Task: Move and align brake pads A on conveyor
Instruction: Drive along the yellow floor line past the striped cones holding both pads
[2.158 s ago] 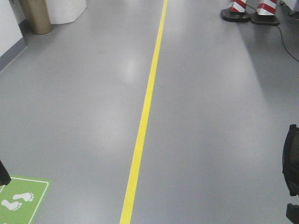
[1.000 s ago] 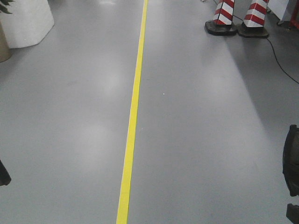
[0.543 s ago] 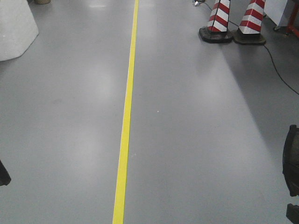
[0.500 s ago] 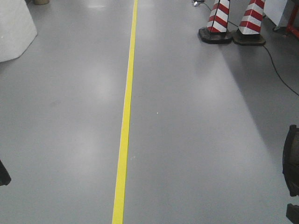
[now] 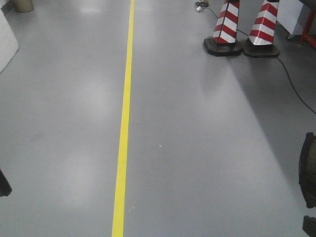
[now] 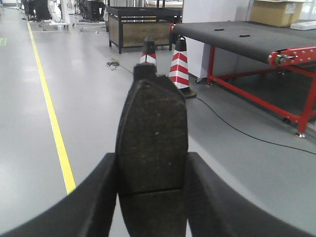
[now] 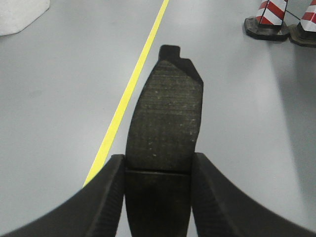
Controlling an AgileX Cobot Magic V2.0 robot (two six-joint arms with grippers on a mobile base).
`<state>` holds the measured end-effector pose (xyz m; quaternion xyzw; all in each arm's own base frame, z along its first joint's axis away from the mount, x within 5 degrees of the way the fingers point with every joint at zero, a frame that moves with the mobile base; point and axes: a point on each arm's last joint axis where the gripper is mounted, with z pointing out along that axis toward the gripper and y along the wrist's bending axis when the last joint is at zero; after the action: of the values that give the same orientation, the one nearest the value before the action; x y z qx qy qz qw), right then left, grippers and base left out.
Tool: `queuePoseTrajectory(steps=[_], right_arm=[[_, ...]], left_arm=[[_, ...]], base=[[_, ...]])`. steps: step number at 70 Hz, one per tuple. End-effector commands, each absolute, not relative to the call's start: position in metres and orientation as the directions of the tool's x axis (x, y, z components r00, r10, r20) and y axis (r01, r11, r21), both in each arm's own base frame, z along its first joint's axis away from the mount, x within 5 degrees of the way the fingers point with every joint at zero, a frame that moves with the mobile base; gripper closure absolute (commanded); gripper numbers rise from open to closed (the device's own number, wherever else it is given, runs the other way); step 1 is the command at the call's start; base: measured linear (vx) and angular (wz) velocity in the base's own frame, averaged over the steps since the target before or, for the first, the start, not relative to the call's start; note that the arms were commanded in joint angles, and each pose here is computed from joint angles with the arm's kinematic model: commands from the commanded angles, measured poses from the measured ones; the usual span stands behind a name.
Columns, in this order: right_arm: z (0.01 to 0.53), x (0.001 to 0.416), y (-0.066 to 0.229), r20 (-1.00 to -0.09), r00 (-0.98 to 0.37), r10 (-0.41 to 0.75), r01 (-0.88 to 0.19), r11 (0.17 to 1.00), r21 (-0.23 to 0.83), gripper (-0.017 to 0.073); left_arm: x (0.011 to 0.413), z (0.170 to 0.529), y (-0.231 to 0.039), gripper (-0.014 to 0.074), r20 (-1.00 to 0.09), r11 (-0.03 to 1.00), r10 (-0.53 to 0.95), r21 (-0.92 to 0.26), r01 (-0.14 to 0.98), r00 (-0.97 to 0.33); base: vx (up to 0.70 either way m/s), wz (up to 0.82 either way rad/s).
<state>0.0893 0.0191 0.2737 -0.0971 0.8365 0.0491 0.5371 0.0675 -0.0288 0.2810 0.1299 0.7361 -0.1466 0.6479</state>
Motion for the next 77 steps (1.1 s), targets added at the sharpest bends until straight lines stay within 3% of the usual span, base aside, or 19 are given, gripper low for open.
queuePoseTrajectory(steps=[1, 77], right_arm=[[0.2914, 0.0925, 0.0196, -0.952, -0.292, -0.097, -0.215, 0.976, -0.034, 0.0524], [0.2915, 0.0925, 0.0196, -0.952, -0.291, -0.097, -0.215, 0.976, -0.034, 0.0524]], left_arm=[[0.0676, 0.2989, -0.0286, 0.0591, -0.998, 0.921, -0.054, -0.056, 0.386, -0.016], [0.0676, 0.2990, -0.0286, 0.0591, -0.998, 0.921, -0.054, -0.056, 0.386, -0.015]], base=[[0.59, -0.04], [0.63, 0.01]])
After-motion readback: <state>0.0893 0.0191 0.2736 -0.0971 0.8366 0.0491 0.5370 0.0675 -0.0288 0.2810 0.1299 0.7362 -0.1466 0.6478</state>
